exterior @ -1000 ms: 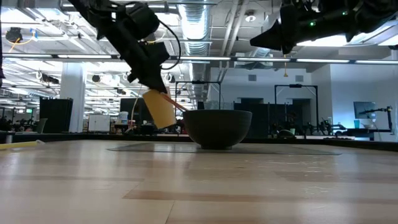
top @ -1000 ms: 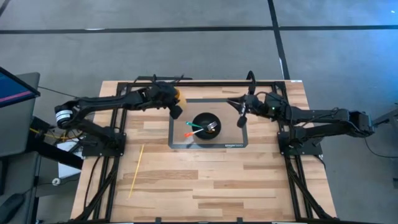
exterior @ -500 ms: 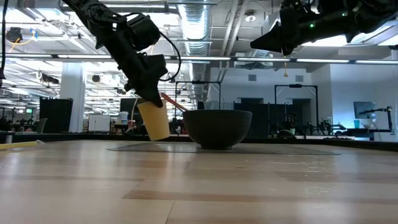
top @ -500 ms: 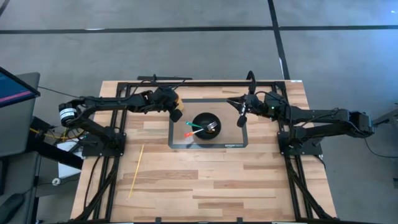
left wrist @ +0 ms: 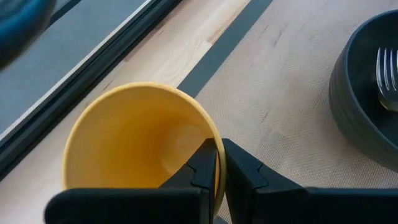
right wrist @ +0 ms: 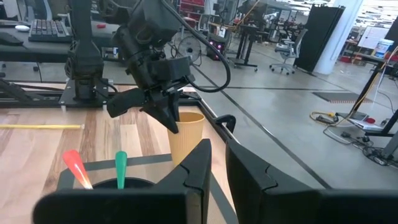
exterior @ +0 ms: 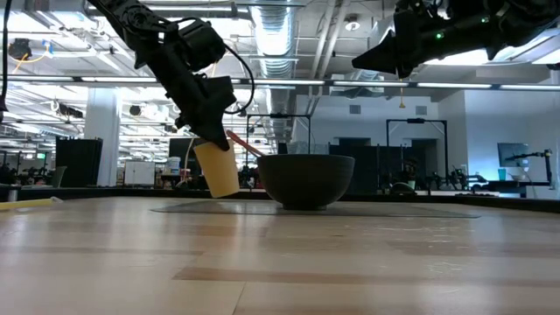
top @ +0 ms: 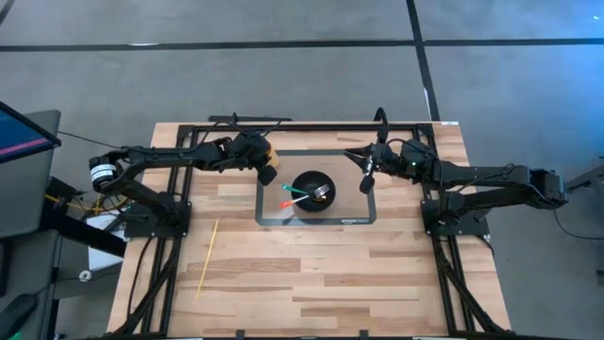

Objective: Pick & Place Utensil
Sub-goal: Put the yellow cup in the top left of the gray transparent placemat

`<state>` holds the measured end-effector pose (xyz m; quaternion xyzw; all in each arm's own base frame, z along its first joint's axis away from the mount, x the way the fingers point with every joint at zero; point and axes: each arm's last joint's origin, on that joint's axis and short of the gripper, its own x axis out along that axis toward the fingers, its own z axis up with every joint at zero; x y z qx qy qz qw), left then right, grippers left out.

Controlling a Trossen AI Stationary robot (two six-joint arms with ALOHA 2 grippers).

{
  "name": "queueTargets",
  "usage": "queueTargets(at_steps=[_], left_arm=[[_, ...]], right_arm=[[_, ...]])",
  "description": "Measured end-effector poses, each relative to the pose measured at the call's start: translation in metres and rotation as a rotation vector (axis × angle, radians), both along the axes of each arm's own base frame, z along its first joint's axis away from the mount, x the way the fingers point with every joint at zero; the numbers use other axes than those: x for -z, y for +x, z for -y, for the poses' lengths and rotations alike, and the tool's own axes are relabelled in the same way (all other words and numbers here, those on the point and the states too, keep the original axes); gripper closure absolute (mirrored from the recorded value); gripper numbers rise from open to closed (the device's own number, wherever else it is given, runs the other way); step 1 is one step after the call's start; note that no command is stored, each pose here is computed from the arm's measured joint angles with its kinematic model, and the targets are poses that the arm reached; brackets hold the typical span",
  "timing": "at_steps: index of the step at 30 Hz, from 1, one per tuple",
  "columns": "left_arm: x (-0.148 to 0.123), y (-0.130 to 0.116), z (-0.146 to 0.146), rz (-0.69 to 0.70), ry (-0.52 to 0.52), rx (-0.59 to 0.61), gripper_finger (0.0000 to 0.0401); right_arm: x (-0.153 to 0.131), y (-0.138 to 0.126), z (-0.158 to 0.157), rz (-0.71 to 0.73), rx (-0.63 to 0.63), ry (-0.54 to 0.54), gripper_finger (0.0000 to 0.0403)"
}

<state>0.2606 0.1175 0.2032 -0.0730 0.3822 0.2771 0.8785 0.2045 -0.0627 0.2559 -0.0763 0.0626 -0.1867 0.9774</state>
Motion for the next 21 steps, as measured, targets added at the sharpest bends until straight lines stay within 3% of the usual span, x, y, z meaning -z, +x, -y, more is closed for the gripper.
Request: queueTargets(at_steps=[13, 21], left_arm=[[0.001, 0.000, 0.001, 0.011, -0.029, 0.020, 0.0380], [0.019, -0.008, 0.005, 0.035, -0.031, 0.003, 0.0379]], right_arm=[[0.000, 0.000, 0.000, 0.000, 0.000, 0.000, 0.0361], [0.000, 0.000, 0.000, -0.001, 0.000, -0.001, 0.0361]])
